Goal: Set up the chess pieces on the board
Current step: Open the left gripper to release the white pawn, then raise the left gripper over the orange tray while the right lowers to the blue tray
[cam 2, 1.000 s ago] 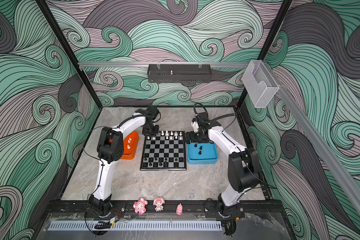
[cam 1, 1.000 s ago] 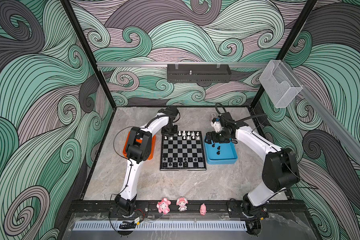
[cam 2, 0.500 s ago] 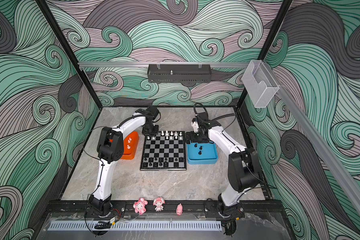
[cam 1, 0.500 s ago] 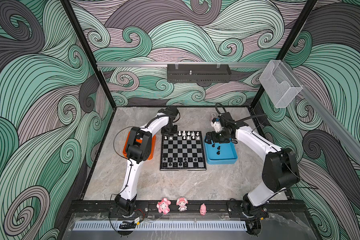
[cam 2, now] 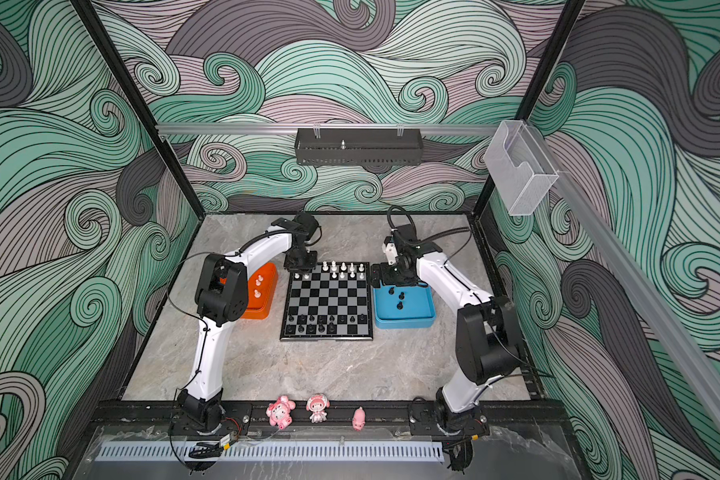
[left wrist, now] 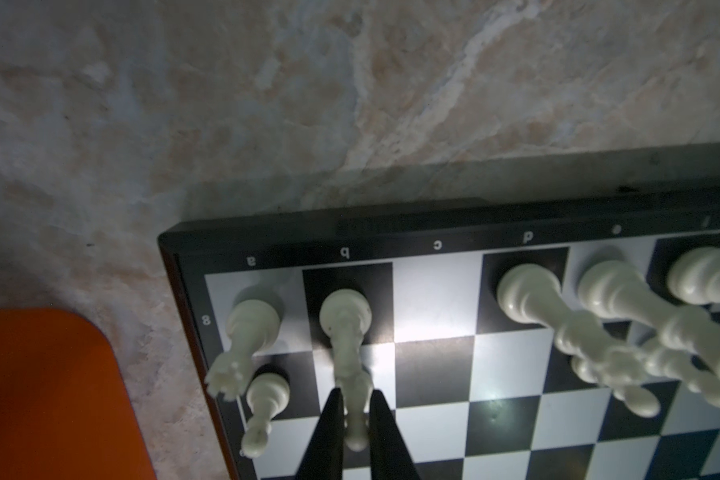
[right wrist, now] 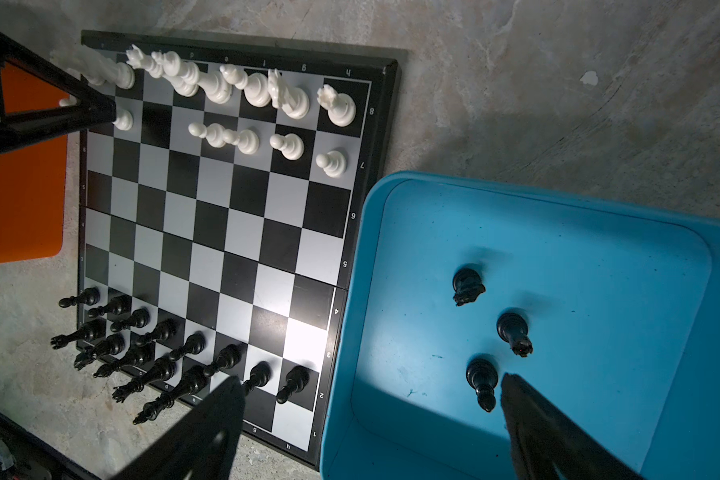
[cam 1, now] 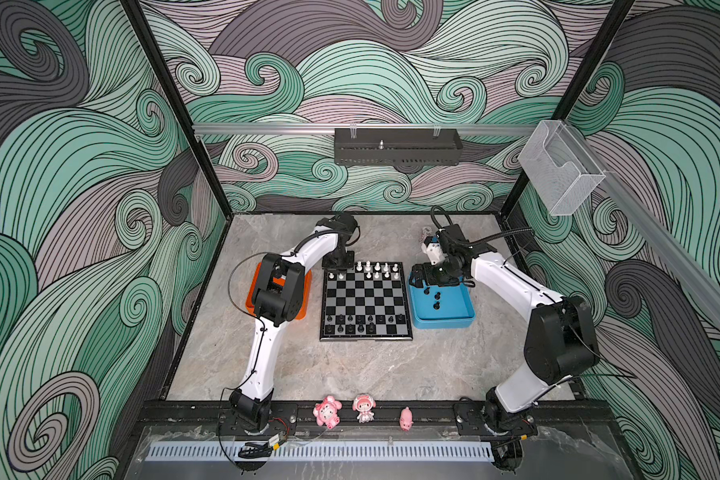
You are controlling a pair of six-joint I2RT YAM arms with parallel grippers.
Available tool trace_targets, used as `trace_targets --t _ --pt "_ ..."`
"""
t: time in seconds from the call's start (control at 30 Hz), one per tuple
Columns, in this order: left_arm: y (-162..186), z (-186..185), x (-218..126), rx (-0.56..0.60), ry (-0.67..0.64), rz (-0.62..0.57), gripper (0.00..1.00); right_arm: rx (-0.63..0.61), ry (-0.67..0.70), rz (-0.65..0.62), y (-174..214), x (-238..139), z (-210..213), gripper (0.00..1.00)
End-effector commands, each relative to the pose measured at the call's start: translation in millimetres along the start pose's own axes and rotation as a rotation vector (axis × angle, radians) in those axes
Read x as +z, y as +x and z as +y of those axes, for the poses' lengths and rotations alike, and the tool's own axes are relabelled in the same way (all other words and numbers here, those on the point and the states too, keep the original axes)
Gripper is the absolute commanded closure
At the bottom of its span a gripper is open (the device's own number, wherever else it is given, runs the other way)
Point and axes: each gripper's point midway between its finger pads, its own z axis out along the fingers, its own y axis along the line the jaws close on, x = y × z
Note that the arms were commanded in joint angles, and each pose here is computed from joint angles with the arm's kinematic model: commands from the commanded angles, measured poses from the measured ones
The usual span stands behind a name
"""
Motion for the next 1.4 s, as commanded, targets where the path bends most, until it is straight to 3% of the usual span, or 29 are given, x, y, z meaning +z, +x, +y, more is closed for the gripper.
trace_targets --t 0.0,0.2,0.47,0.87,0.97,1.17,1.37 --pt "3 -1 8 -0.004 -0.013 0.015 0.82 0.001 -0.006 -0.009 1 -4 0 0.04" --pt "0 -2 1 -0.007 -0.005 -0.005 0.69 0.001 -0.006 -0.011 0 -5 0 0.04" --pt "-5 -7 -22 -0.009 0.025 -0.048 0.65 0.003 -0.004 -0.02 -1 -8 0 0.04" --pt "-8 1 -108 -0.002 0.033 -0.201 0.55 0.05 0.065 -0.044 -8 -31 -16 0.01" --pt "-4 11 -132 -0.01 0.01 -0.251 0.47 0.099 0.133 -0.001 -5 -33 -38 0.0" --pt "8 41 -164 -0.023 -0.056 -0.313 0.22 0.149 0.197 0.066 3 -22 -65 0.0" --pt "21 93 -168 -0.136 -0.026 -0.309 0.18 0.217 0.19 0.117 16 -10 -66 0.02"
